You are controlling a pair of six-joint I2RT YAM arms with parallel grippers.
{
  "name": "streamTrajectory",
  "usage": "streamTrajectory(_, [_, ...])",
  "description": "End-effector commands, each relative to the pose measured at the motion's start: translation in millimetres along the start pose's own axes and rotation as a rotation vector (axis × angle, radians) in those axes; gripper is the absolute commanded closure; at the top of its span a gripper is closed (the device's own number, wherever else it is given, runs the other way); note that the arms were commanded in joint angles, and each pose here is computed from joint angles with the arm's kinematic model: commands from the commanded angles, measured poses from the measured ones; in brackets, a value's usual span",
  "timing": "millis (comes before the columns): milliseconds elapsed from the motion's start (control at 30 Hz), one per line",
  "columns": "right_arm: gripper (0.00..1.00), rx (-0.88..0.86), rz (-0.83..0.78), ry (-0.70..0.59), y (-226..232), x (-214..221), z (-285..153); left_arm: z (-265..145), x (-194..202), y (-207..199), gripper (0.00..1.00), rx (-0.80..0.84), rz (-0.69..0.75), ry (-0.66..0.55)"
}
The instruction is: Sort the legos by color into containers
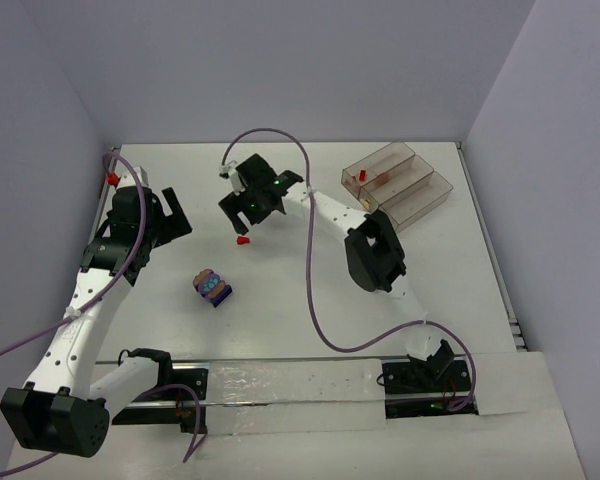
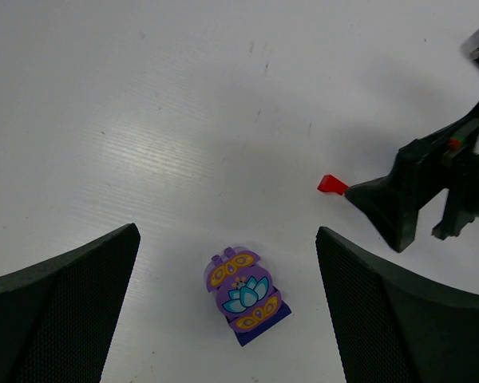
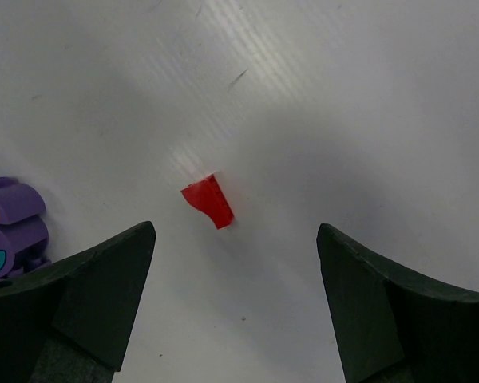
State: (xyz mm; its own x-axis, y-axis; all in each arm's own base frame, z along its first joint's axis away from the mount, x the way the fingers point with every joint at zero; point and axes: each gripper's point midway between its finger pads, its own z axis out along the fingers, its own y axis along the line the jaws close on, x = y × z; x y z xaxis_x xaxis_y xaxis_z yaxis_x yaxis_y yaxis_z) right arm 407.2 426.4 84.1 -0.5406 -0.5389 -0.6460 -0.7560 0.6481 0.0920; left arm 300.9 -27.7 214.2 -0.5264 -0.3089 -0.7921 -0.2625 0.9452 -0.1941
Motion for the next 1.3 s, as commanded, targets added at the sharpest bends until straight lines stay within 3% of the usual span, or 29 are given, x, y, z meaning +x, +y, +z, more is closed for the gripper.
streamTrajectory(0, [0.12, -0.022, -0.002, 0.002, 15.8, -5.9, 8.4, -5.3, -7.7, -3.4, 0.01, 0.020, -0.003, -0.034])
streamTrajectory(267, [0.18, 0.003, -0.001, 0.039, 28.3, 9.5, 36.2, -6.0, -5.9, -1.0, 0.01, 0.012, -0.004, -0.034])
streamTrajectory(733, [0.44, 0.081, 0.029, 0.046, 21.1, 18.2, 41.9, -6.4, -7.2, -1.6, 0.01, 0.015, -0.002, -0.038])
streamTrajectory(1033, [0.83, 0.129, 0.035, 0.003, 17.8, 2.4, 26.4, -7.8, -8.6, -1.7, 0.01, 0.015, -0.001, -0.041])
streamTrajectory(1267, [0.87, 0.120, 0.122, -0.081, 8.8, -24.4, -14.8, -8.0, -10.1, -3.9, 0.01, 0.024, -0.003, -0.040])
